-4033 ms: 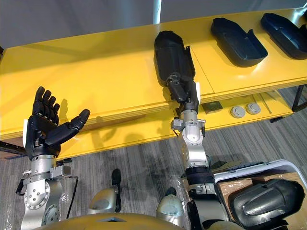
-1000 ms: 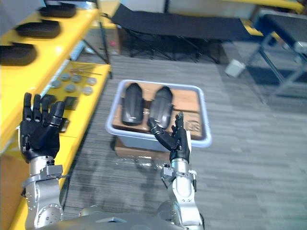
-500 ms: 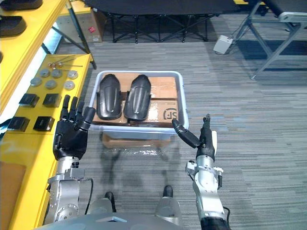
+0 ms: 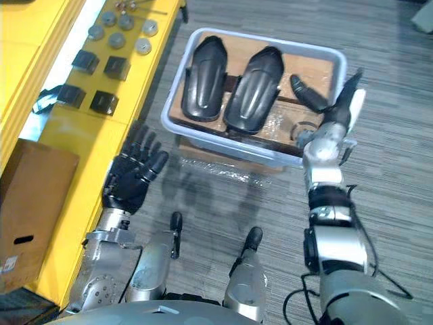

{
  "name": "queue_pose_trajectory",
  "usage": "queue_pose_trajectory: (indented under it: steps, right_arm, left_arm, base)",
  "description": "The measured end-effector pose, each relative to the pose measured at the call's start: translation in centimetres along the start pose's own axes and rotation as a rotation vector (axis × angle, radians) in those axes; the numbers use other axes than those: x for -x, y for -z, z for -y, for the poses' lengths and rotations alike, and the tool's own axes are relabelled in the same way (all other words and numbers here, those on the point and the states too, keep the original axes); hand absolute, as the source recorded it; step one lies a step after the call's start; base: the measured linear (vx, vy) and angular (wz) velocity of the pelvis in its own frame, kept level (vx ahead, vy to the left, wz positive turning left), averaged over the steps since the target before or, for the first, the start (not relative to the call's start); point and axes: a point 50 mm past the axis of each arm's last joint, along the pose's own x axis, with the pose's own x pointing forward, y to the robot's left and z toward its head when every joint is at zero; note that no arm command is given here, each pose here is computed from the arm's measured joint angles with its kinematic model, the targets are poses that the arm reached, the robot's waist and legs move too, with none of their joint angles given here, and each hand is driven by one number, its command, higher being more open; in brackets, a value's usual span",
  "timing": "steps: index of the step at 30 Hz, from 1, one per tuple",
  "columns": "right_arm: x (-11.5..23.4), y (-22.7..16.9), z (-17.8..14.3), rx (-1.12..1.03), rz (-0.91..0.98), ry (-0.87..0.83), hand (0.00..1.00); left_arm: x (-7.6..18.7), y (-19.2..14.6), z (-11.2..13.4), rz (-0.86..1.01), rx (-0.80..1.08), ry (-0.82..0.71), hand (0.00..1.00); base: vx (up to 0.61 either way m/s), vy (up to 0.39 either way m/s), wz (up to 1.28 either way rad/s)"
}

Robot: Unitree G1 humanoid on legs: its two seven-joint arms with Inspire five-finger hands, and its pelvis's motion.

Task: Walk over and take three plastic housings, then place them on the shelf

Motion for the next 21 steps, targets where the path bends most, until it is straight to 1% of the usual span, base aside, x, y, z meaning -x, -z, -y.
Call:
queue_pose_trajectory:
  steps: [1,4,10,12,14,15,18,21]
  right_arm:
    - [-0.4,-0.5,0.1,0.050,0.016,0.010,1.00]
    - [-1.8,-2.3,0.8,0.108,0.032,0.032,1.00]
    - [-3.5,-2.5,3.1,0.206,-0.062,0.055,1.00]
    - [-3.8,-2.6,3.4,0.258,-0.090,0.042,1.00]
    - [-4.1,-2.8,4.3,0.336,-0.096,0.066,1.00]
    - [-4.3,-3.0,4.6,0.344,-0.098,0.080,0.00]
    - [-5.1,-4.2,6.4,0.353,-0.116,0.144,0.00]
    - [-5.4,-5.1,7.7,0.399,-0.110,0.231,0.00]
  left_arm:
    - [-0.1,0.9,0.0,-0.037,0.002,0.006,1.00]
    - [-0.4,2.3,0.0,-0.095,0.008,0.016,1.00]
    - [-1.3,3.5,-0.1,-0.121,0.061,0.005,1.00]
    - [-1.3,3.9,-0.1,-0.130,0.064,-0.003,1.00]
    - [-1.0,5.0,0.1,-0.168,0.079,-0.013,1.00]
    - [-1.0,5.3,0.2,-0.178,0.085,-0.014,1.00]
    - [-1.2,6.2,0.8,-0.216,0.114,-0.003,1.00]
    - [-1.7,6.5,1.3,-0.205,0.138,-0.006,1.00]
  base:
    - [0.00,0.000,0.00]
    - [-0.06,0.069,-0.06]
    - [-0.12,0.054,0.00]
    - [-0.09,0.009,0.05]
    - [-0.04,0.002,0.04]
    - [0.00,0.000,0.00]
    - [0.00,0.000,0.01]
    - [-0.01,-0.013,0.09]
